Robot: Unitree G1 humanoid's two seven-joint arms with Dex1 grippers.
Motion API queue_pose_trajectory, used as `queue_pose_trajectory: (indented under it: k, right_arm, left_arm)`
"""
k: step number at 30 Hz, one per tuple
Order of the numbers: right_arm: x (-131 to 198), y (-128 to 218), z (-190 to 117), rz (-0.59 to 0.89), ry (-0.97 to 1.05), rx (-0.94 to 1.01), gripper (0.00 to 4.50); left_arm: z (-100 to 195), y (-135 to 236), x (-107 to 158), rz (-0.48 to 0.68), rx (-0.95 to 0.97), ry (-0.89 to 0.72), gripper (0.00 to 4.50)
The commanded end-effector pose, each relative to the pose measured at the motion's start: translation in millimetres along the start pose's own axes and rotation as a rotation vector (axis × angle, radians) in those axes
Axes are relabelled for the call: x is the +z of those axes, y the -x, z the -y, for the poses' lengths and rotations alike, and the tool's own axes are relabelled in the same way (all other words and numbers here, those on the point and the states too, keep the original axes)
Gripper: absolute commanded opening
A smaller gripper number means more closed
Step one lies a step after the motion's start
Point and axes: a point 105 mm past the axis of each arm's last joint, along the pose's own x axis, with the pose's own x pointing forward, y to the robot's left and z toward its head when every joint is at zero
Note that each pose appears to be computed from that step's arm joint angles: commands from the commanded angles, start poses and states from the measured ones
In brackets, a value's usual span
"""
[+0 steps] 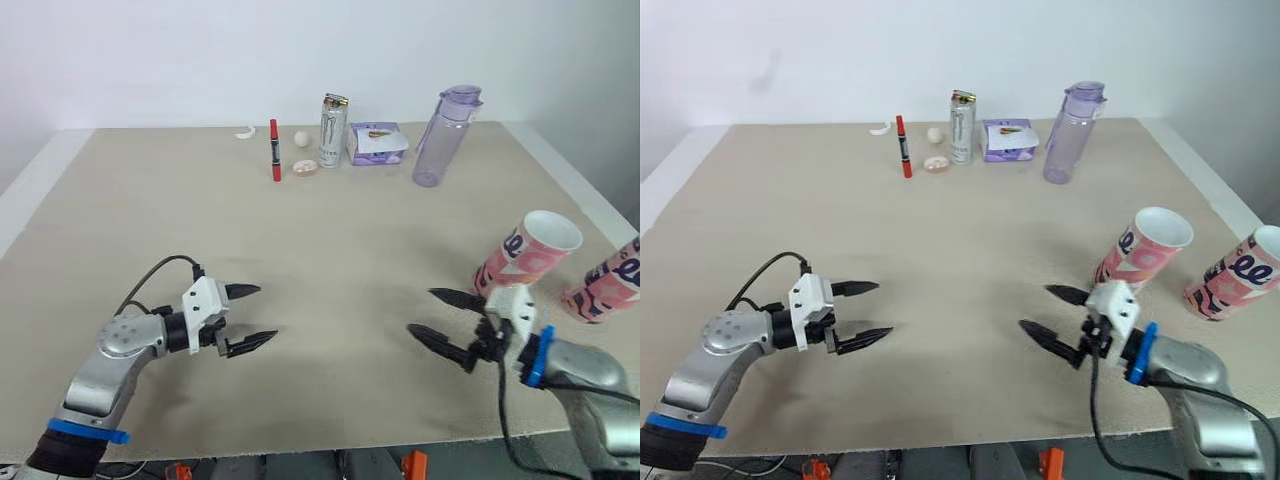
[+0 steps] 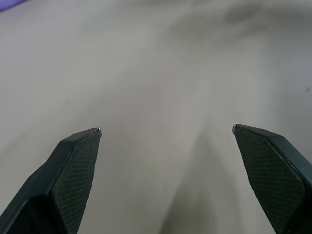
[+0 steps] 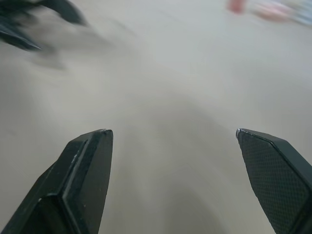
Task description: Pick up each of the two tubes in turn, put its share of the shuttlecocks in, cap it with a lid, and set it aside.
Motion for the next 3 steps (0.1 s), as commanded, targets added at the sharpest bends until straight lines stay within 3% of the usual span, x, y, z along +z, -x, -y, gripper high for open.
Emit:
queue_pose_trajectory:
  k: [1,3]
  right_arm:
    - [-1.9,-0.8,3.1,-0.011,0.023,0.068,4.36]
    - [-4.0,-0.7,6.8,-0.017,0.030,0.088,4.36]
  left_arm:
    - [-4.1,10.1,10.3,0.010,0.035,-0.059,4.50]
    - [-6.4,12.6,9.6,-0.004,0.059,-0.073,4.50]
